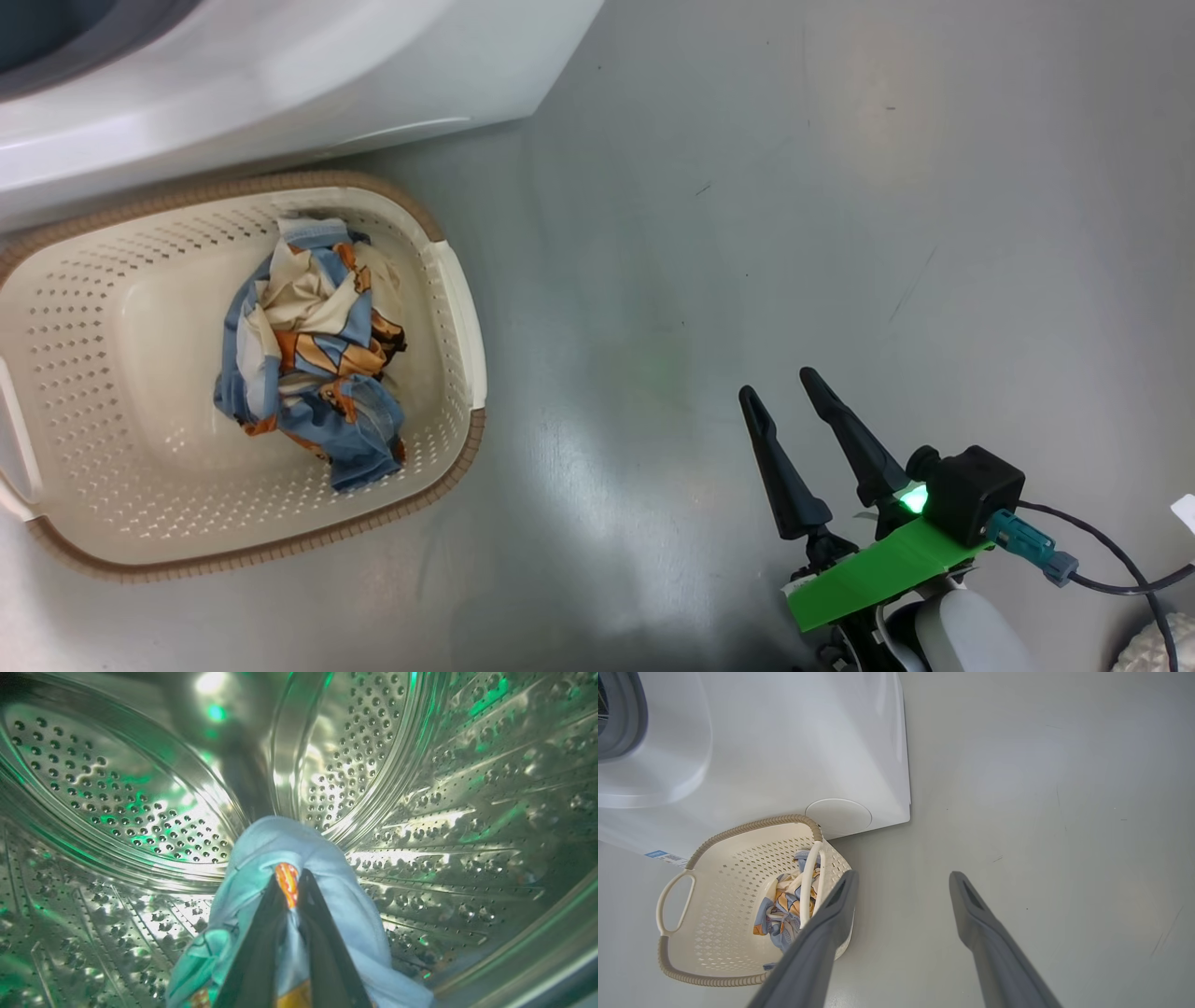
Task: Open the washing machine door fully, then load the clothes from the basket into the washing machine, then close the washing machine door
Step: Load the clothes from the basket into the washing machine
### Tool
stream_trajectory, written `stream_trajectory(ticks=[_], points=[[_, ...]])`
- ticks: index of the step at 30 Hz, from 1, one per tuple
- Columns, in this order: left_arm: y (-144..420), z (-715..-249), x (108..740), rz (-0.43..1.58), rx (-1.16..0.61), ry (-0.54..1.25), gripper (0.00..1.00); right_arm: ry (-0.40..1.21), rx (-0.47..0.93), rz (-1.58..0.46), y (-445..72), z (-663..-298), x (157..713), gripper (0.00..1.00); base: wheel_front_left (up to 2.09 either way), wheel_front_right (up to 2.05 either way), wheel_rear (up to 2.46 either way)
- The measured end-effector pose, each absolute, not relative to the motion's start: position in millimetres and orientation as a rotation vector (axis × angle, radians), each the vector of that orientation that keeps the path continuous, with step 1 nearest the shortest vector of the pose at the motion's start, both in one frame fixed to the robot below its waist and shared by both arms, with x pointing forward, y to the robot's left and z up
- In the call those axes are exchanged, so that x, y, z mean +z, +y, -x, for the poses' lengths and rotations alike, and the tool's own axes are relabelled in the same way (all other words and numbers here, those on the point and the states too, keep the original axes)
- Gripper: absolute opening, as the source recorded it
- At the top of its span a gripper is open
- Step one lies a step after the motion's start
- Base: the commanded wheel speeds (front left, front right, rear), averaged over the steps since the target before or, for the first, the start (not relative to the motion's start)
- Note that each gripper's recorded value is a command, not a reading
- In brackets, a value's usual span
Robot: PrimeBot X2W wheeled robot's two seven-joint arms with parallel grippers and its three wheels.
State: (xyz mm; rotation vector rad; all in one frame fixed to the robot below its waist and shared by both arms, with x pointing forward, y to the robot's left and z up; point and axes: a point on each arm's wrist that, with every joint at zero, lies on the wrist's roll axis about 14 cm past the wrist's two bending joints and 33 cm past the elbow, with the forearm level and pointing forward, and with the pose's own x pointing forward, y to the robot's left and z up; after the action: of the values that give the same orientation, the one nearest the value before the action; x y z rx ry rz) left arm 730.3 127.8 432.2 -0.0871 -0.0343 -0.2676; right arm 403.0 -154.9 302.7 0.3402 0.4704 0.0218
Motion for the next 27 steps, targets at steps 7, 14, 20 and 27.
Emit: stream_trajectory(ticks=[7,14,20,27], points=[[121.1,-723.4,411.9,0.102,-0.276,0.056,1.00,0.464,0.017,-0.345,-156.2,-402.3,306.2,1.00,0.00,0.00,0.00],[118.9,-722.4,428.3,0.103,-0.284,0.046,1.00,0.443,0.021,-0.362,-154.0,-405.0,313.6,1.00,0.00,0.00,0.00],[115.3,-717.0,436.5,0.111,-0.295,0.045,1.00,0.428,0.036,-0.366,-149.9,-409.5,318.2,1.00,0.00,0.00,0.00],[118.5,-707.6,435.1,0.128,-0.287,0.065,1.00,0.411,0.049,-0.370,-146.3,-414.7,322.5,1.00,0.00,0.00,0.00]])
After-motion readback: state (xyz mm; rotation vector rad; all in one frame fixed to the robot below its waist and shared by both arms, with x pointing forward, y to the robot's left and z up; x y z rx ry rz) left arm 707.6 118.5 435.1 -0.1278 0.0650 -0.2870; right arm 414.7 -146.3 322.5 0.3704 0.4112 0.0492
